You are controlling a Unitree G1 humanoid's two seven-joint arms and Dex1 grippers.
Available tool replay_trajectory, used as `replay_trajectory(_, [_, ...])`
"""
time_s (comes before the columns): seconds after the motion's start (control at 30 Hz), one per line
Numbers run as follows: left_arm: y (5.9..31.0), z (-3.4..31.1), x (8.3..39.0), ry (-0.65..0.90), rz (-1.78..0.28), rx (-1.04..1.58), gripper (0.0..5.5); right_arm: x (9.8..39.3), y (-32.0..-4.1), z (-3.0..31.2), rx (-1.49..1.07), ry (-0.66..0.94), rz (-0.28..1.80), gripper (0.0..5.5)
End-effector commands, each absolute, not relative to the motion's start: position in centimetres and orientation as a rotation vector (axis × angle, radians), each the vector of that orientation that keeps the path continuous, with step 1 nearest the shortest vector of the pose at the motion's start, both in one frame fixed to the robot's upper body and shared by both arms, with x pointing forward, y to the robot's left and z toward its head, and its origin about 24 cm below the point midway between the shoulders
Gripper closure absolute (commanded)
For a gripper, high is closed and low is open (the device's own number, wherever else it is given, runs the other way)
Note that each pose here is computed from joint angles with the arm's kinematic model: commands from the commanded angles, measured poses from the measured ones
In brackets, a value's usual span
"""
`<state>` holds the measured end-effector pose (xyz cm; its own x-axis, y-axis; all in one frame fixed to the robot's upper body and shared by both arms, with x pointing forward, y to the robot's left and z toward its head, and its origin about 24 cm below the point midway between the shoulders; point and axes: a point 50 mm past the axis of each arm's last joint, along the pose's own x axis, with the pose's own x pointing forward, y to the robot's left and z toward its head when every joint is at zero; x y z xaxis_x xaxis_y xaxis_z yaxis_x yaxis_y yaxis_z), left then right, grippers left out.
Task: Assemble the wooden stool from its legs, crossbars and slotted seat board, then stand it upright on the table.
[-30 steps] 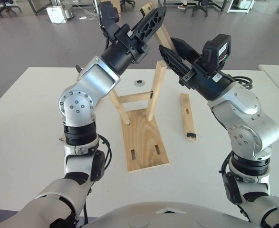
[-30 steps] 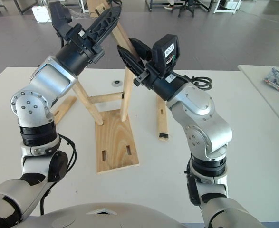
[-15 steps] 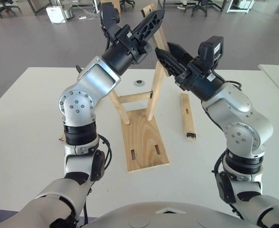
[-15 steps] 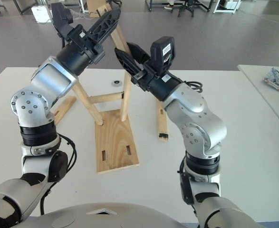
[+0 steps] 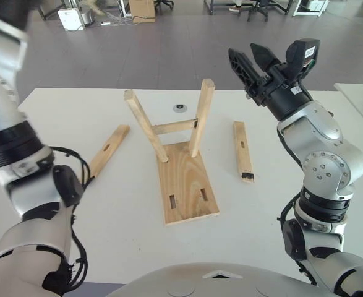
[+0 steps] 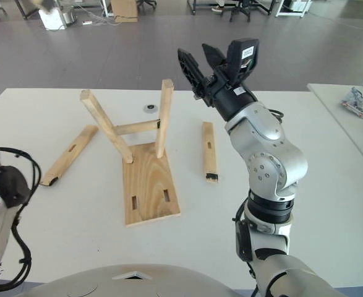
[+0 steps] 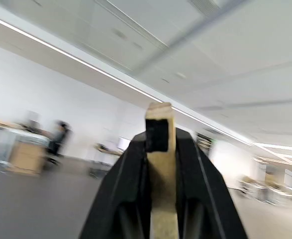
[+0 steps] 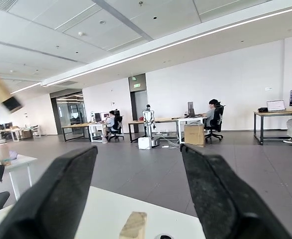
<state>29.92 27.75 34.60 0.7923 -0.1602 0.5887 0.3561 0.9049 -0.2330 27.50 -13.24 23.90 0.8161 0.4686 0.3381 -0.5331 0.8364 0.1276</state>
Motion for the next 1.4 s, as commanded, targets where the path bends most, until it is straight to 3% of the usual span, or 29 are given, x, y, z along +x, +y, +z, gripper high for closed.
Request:
replay_trajectory(0.03, [30.7,28.7,30.8,-0.46,-0.189,-0.149,5.1,28.0,-14.3,23.9,0.234,-0.322,0.45,2.37])
replay_trajectory(0.23, [32.1,17.1,32.0,-0.213,-0.215,-0.035,5.1,28.4,-15.3,24.1,0.221,-0.341,0.392,2.37])
replay_trajectory(0.4, [31.4,12.1,32.2,-0.099,-0.274,0.05,5.1,28.9,-17.2,24.2,0.202,-0.36,0.298,2.37])
replay_trajectory(0.7, [30.8,8.6,31.6,-0.029,-0.321,0.033,5.1,29.1,-17.7,24.2,0.19,-0.373,0.293,2.37])
replay_trajectory(1.4, [30.7,7.0,30.4,-0.033,-0.276,-0.028,5.1,29.0,-17.4,23.9,0.172,-0.359,0.31,2.37])
